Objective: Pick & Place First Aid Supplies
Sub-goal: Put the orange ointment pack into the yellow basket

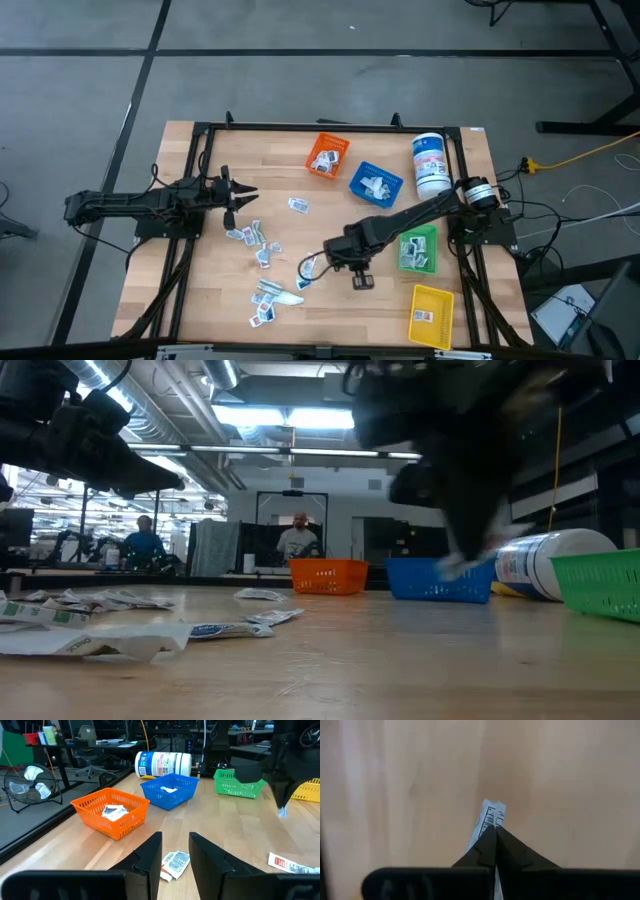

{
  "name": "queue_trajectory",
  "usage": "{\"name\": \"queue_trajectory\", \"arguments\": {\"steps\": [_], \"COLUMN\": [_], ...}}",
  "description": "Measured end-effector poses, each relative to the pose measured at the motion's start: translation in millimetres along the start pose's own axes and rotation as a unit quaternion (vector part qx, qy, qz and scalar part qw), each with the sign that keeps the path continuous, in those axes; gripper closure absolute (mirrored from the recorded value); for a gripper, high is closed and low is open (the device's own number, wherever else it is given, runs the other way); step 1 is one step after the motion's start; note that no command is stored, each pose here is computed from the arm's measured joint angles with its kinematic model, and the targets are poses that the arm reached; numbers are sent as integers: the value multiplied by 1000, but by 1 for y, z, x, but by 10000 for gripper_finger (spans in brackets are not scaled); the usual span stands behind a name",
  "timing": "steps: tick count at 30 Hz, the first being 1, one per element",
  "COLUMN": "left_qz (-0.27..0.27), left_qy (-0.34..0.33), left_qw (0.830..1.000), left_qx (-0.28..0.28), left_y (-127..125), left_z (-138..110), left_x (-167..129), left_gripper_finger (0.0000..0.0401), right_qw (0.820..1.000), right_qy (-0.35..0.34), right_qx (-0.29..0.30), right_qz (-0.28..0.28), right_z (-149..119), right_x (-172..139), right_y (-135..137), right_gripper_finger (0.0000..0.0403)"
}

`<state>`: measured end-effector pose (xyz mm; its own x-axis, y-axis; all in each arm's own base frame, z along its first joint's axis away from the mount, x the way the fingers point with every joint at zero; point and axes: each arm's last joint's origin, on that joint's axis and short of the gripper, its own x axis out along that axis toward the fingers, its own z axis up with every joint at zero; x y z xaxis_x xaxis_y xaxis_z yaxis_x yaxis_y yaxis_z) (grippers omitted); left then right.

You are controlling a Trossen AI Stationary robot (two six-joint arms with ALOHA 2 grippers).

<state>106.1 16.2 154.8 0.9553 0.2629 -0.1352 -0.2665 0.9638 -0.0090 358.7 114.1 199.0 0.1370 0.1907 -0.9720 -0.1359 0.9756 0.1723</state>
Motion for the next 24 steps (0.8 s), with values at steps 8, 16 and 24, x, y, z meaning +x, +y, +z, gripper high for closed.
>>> {"name": "queue_trajectory", "arguments": {"steps": [8,16,24], "left_qz": [0,0,0], "left_qy": [0,0,0], "left_qw": [1000,1000,1000], "left_qx": [0,0,0], "left_y": [0,0,0], "left_z": [0,0,0], "left_x": [0,0,0], "left_gripper_finger": [309,308,309], "right_qw": [993,985,985], "right_qy": [85,157,154], "right_qx": [27,57,79], "right_qz": [76,41,-4], "right_z": [-24,-53,-85], "right_x": [-11,-31,-69], "right_y": [24,44,69], "right_gripper_finger": [395,398,399]}}
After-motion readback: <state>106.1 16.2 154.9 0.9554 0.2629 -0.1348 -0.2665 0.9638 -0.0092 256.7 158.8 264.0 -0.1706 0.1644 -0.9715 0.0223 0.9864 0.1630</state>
